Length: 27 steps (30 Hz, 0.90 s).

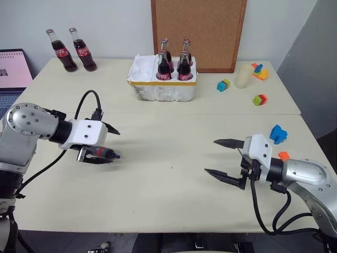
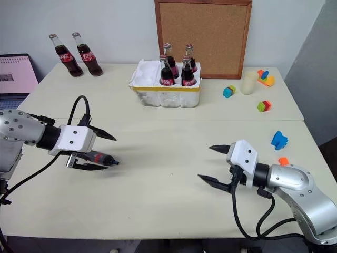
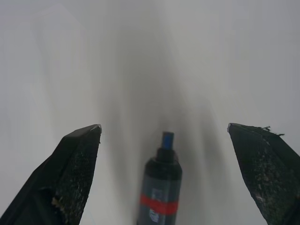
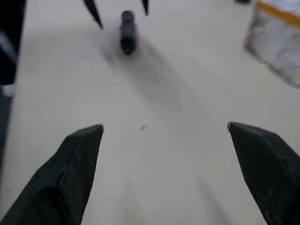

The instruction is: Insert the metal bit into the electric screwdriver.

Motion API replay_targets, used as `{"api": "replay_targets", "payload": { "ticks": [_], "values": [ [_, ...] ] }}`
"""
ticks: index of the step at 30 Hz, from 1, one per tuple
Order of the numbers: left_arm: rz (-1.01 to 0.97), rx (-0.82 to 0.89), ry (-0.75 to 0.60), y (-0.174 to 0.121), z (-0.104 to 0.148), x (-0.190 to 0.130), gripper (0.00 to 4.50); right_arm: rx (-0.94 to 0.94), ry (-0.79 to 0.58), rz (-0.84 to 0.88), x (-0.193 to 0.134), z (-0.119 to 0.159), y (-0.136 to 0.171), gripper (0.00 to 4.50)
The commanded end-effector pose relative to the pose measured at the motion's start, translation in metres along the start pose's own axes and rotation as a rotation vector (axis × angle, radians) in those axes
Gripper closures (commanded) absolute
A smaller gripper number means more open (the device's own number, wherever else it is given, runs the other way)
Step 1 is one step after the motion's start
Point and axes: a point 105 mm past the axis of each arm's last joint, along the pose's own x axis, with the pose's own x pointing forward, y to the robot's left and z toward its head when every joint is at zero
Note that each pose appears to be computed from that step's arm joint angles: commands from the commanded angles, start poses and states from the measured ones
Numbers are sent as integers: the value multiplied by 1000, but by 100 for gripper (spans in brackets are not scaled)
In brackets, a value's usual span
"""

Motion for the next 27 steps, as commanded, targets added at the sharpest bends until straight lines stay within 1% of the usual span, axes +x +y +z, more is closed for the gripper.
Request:
{"api": "replay_targets", "payload": {
  "ticks": [1,4,6,9,13,15,19,22,25,27],
  "values": [
    [-46,63,97,1,-13,-3,0,-12,5,55,4,1,12,4],
    [-68,98,201,5,-29,0,0,-7,18,58,9,-6,18,4],
    [-80,110,238,9,-36,-1,0,1,20,60,11,-10,23,4],
    [-79,108,234,15,-37,2,0,13,14,57,15,-12,27,4],
    [-88,54,199,17,-35,9,0,17,1,58,20,-12,32,4],
    [-109,48,216,13,-38,10,0,15,-1,55,21,-11,33,4],
    [-125,18,205,8,-38,13,0,7,-7,56,21,-7,33,4],
    [-137,17,229,5,-43,15,0,0,-11,59,22,-3,32,4],
    [-136,0,214,3,-42,19,0,-6,-13,63,22,0,31,4],
    [-138,-8,204,1,-40,23,35,-9,-10,65,22,1,31,0]
  ]
}}
